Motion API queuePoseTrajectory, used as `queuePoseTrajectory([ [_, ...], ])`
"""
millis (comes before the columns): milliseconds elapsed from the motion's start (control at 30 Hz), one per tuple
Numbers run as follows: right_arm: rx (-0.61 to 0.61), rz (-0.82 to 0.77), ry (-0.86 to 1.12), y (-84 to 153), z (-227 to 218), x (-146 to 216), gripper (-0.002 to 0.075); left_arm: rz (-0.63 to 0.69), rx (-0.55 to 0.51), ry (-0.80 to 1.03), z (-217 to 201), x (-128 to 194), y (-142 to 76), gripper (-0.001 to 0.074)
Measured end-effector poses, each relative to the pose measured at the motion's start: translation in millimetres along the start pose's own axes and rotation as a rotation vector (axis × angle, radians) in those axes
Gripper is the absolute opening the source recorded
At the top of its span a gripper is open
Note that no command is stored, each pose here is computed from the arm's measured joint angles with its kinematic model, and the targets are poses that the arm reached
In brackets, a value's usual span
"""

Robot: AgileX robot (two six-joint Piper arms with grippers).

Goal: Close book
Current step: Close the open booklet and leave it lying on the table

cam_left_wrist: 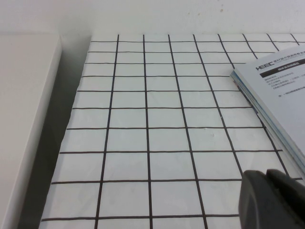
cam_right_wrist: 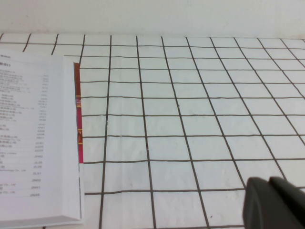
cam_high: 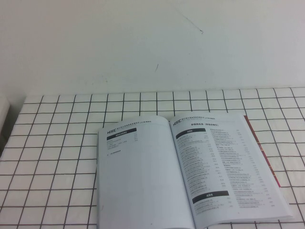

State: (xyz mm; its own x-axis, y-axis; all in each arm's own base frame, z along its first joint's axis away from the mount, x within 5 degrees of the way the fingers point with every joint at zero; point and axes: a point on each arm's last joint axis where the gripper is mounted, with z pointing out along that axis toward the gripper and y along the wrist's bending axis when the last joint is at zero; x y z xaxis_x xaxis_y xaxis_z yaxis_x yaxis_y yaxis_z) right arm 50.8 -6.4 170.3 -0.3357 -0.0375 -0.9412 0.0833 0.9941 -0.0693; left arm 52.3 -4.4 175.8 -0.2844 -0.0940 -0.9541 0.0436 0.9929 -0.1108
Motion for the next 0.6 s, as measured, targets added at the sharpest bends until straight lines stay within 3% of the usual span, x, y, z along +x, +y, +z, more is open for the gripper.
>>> queuePoseTrajectory([
  [433, 0.0, 0.0, -0.008, 0.0, 0.1, -0.6, -0.0003, 0.002, 0.0, -0.004, 0.0, -0.3, 0.0, -0.0004],
  [600, 0.001, 0.0, -0.136, 0.1, 0.5, -9.9, -0.0003, -0.045, 0.021, -0.118, 0.2, -9.0, -1.5, -0.0004],
])
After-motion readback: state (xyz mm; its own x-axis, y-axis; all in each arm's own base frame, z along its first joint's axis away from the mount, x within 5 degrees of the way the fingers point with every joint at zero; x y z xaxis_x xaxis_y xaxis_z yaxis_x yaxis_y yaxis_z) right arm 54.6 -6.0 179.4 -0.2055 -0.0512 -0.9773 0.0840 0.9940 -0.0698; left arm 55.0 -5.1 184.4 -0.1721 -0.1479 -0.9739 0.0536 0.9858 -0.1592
